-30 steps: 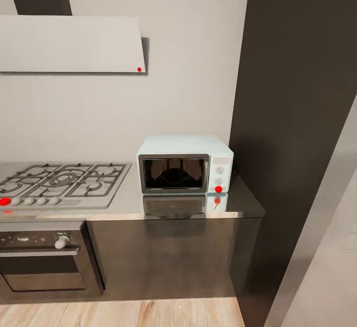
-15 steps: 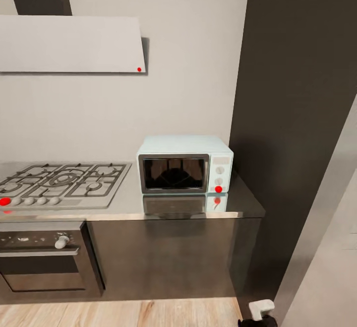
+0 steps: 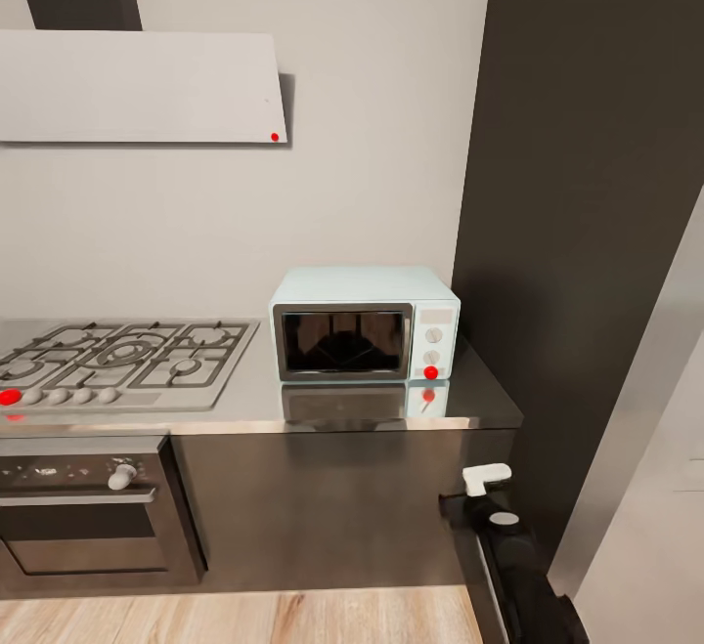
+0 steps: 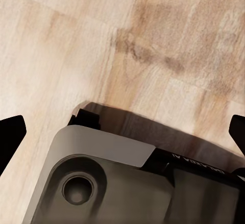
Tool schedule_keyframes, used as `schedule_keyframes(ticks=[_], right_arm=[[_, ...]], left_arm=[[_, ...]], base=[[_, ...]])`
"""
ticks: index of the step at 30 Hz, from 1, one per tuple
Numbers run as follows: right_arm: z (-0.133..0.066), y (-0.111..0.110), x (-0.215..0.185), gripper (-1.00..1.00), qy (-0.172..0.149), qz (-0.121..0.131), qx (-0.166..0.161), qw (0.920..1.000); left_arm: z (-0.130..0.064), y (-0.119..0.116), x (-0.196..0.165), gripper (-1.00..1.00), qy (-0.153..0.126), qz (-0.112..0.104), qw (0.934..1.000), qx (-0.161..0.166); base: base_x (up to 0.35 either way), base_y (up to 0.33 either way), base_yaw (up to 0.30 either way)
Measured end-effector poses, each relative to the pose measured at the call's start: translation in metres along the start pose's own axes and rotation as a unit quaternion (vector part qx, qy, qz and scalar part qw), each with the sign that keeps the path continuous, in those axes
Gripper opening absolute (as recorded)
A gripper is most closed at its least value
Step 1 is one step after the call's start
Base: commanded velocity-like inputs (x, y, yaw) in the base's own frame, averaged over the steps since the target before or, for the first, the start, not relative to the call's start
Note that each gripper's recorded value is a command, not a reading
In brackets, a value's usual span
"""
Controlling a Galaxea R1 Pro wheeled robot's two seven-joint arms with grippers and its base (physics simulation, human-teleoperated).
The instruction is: In the kitchen, take the popcorn bag from the countertop, put it into the microwave, and heat it until the popcorn is cooked so the cooked popcorn ends up inside the bag.
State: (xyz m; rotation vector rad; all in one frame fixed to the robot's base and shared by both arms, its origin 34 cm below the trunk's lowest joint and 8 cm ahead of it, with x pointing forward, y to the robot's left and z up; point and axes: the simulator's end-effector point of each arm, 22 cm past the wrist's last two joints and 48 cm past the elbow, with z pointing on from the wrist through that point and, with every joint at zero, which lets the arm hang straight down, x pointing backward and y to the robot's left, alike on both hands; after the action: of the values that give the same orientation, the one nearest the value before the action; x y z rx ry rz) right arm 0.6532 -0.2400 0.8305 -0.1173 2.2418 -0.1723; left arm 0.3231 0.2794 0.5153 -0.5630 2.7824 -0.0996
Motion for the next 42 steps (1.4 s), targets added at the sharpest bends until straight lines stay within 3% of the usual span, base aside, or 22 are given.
schedule_keyframes(ticks=[4, 10, 15, 19, 23, 27, 35, 42], right_arm=[[-0.012, -0.014, -0.066, 1.00, -0.027, 0.034, 0.002, 0.9991], [-0.027, -0.031, -0.171, 1.00, -0.100, 0.050, 0.009, 0.9937], [-0.037, -0.023, -0.219, 1.00, -0.141, 0.088, -0.025, 0.9859], [-0.036, -0.025, -0.230, 1.00, -0.161, 0.098, -0.023, 0.9819], [-0.023, -0.031, -0.238, 1.00, -0.219, 0.094, 0.008, 0.9712], [-0.017, -0.036, -0.235, 1.00, -0.232, 0.098, 0.027, 0.9675], [0.008, -0.021, -0.203, 1.00, -0.191, 0.092, 0.018, 0.9771], [0.009, -0.013, -0.202, 1.00, -0.188, 0.087, 0.001, 0.9783]], left_arm=[[0.000, 0.000, 0.000, 1.00, 0.000, -0.001, 1.0000, 0.000], [0.000, 0.000, 0.000, 1.00, -0.001, -0.002, 1.0000, 0.000], [0.000, 0.000, -0.001, 1.00, -0.001, -0.001, 1.0000, 0.000], [0.000, 0.000, -0.001, 1.00, -0.001, -0.001, 1.0000, 0.000], [0.000, 0.000, -0.001, 1.00, -0.001, -0.001, 1.0000, 0.000], [0.000, 0.000, -0.001, 1.00, -0.001, -0.001, 1.0000, 0.000], [0.000, 0.000, -0.001, 1.00, -0.001, -0.001, 1.0000, 0.000], [0.000, 0.000, 0.000, 1.00, 0.000, -0.002, 1.0000, 0.000]], base=[[0.000, 0.000, 0.000], [0.000, 0.000, 0.000], [0.000, 0.000, 0.000], [0.000, 0.000, 0.000], [0.000, 0.000, 0.000], [0.000, 0.000, 0.000], [0.000, 0.000, 0.000], [0.031, 0.045, 0.000]])
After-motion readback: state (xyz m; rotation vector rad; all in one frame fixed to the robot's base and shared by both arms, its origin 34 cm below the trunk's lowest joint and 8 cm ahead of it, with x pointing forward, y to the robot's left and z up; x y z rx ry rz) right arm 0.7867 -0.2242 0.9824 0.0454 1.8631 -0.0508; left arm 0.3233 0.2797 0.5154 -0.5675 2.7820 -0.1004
